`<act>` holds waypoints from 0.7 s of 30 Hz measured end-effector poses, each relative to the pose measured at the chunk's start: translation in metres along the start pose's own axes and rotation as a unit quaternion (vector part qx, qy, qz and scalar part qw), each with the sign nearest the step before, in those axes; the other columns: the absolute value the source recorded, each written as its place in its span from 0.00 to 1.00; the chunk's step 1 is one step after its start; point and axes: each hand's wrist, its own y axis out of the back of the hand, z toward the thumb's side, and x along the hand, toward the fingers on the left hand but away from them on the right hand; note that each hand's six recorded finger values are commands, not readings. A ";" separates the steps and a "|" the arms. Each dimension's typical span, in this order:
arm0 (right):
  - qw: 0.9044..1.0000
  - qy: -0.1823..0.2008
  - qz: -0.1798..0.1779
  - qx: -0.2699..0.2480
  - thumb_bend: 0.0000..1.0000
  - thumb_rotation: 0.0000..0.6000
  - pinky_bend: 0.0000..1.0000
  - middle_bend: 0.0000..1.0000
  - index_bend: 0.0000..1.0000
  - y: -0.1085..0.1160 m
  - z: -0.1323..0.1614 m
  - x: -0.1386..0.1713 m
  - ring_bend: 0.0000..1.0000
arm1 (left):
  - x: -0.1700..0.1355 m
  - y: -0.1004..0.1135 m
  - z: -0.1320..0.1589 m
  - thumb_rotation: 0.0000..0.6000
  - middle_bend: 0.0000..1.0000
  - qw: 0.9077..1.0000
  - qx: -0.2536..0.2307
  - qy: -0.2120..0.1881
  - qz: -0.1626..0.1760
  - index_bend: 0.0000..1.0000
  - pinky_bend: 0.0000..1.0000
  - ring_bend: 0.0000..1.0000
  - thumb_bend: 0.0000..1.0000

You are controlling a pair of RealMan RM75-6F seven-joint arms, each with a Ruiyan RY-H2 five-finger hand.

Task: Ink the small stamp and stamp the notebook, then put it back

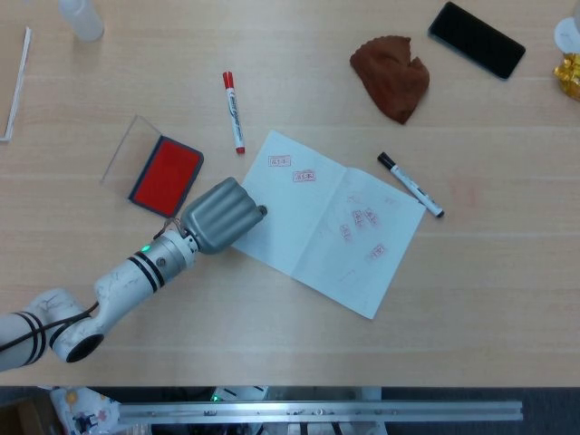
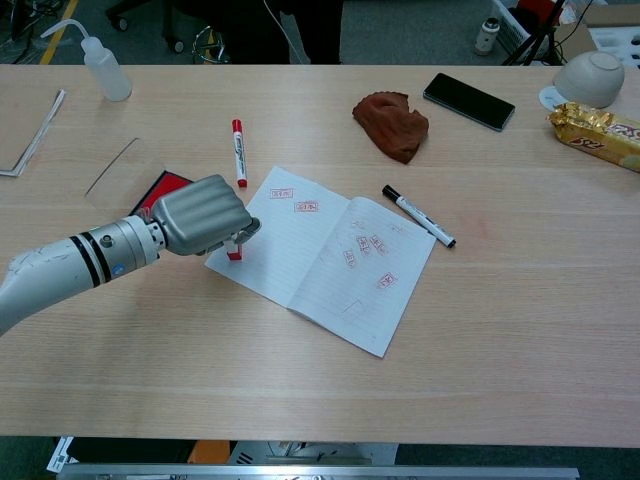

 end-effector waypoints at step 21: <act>1.000 0.017 -0.005 -0.003 0.18 1.00 0.18 0.14 0.06 0.001 0.012 -0.004 0.09 | -0.049 0.015 -0.047 1.00 0.96 0.998 -0.009 0.049 0.034 0.60 1.00 0.94 0.36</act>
